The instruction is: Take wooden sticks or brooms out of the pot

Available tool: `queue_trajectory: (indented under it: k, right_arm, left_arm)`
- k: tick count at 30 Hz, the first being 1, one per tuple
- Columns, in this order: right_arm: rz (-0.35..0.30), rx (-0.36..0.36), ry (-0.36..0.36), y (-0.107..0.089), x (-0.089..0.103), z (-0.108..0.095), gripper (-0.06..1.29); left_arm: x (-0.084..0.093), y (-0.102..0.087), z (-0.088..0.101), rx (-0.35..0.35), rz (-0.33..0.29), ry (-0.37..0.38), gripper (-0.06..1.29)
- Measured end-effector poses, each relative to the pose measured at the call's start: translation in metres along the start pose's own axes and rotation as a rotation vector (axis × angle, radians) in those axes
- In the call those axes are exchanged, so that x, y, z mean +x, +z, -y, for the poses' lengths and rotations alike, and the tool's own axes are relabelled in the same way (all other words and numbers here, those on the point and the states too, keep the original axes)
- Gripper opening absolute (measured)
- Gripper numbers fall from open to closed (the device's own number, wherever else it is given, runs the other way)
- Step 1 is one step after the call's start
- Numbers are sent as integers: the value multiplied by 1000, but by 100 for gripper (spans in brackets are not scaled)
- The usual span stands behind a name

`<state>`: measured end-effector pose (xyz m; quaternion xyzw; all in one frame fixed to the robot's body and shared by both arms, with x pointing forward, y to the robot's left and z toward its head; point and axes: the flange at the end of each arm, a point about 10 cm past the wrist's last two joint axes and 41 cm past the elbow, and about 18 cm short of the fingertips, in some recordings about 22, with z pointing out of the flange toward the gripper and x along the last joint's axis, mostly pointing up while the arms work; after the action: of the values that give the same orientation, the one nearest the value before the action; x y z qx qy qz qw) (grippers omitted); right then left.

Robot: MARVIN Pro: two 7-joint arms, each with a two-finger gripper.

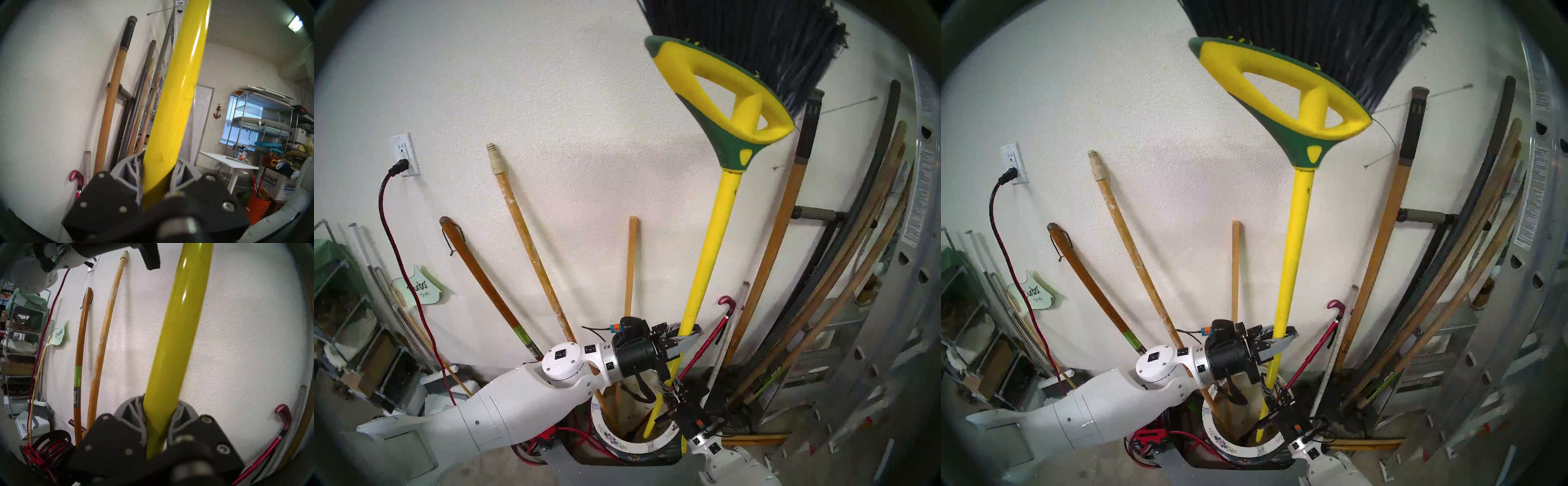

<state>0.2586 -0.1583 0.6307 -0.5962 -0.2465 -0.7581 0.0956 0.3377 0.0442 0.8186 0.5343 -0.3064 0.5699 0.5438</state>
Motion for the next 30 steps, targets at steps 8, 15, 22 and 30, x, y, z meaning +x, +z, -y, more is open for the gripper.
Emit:
queue_trajectory:
  k: [8,15,22,30]
  right_arm:
    - [-102,-32,-33,26,30,-18,14]
    - [-182,-59,-31,45,56,-27,14]
    - [-206,-68,11,48,73,-20,14]
    - [-216,-76,55,54,91,-18,14]
  left_arm:
    - [43,4,15,11,-92,91,20]
    - [78,12,22,-7,-142,163,20]
    - [95,22,24,-26,-150,188,20]
    - [110,39,25,-44,-157,196,20]
